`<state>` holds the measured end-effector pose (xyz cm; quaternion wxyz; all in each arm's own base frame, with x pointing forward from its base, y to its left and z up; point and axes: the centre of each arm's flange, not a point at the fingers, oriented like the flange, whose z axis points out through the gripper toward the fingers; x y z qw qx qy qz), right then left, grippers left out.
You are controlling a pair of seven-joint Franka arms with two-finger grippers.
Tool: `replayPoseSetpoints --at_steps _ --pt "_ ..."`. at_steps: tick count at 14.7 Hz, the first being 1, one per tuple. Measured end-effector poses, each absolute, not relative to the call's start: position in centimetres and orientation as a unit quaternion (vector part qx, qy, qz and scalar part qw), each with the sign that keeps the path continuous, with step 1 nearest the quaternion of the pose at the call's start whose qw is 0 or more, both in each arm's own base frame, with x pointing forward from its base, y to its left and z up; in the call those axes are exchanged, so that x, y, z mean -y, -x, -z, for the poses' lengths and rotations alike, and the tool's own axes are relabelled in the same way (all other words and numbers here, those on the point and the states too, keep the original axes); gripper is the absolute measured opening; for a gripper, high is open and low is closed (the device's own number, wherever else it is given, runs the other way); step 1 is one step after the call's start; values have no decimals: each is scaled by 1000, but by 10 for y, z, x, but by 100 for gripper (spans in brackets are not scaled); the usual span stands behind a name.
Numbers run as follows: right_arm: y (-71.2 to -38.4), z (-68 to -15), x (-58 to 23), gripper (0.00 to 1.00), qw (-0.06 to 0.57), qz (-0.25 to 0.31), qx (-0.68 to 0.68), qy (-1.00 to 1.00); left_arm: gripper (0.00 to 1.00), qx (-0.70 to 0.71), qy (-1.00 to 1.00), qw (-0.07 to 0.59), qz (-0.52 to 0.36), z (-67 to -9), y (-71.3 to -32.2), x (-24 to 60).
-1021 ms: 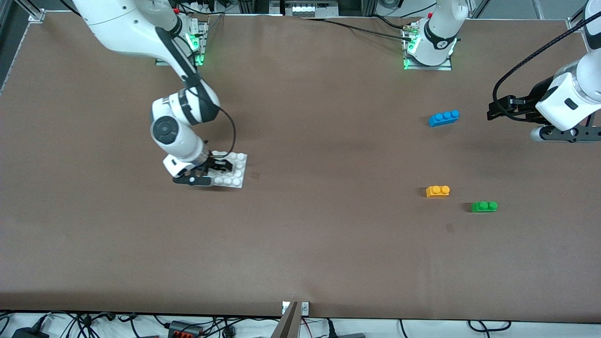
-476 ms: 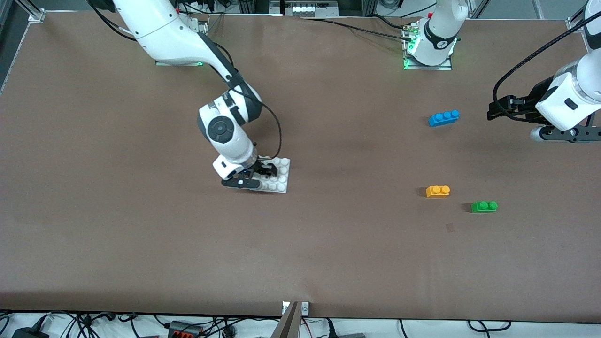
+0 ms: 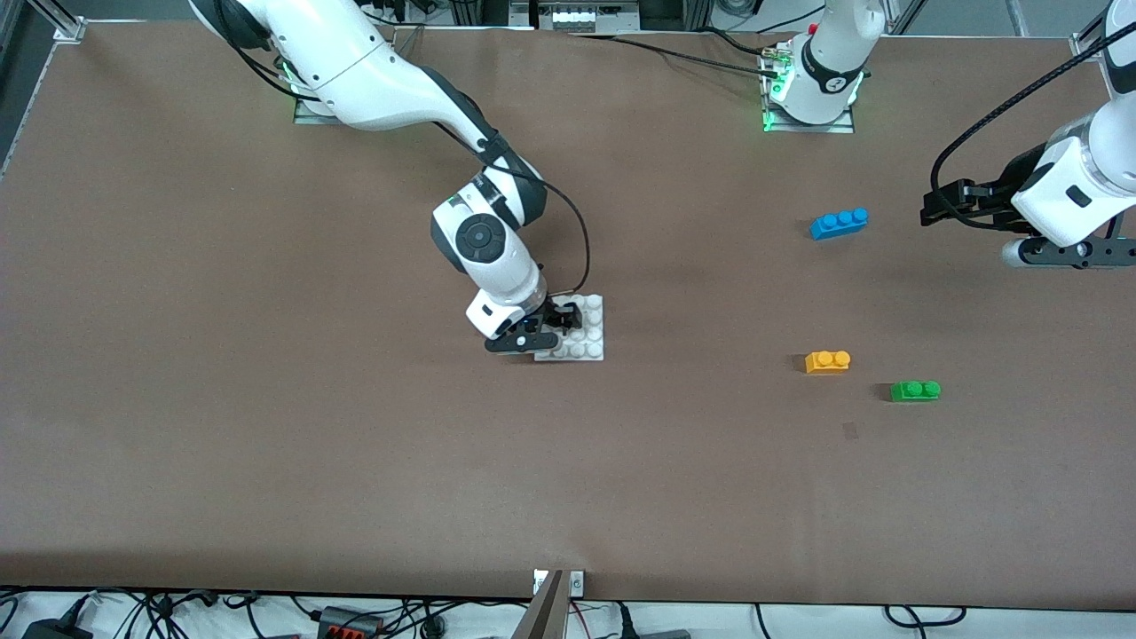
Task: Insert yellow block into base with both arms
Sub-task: 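Slide the white base plate toward the table middle with the right gripper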
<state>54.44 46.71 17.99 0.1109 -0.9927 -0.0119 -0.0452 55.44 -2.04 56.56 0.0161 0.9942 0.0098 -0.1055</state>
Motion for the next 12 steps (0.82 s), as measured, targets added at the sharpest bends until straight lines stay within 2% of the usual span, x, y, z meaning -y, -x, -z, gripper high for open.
replayPoseSetpoints --at_steps 7,12 --pt "-522 -183 -509 65 143 34 32 989 100 -10 -994 16 106 -566 -554 20" --pt "-530 -191 -509 65 162 29 3 986 100 -10 -994 16 106 -566 -554 20"
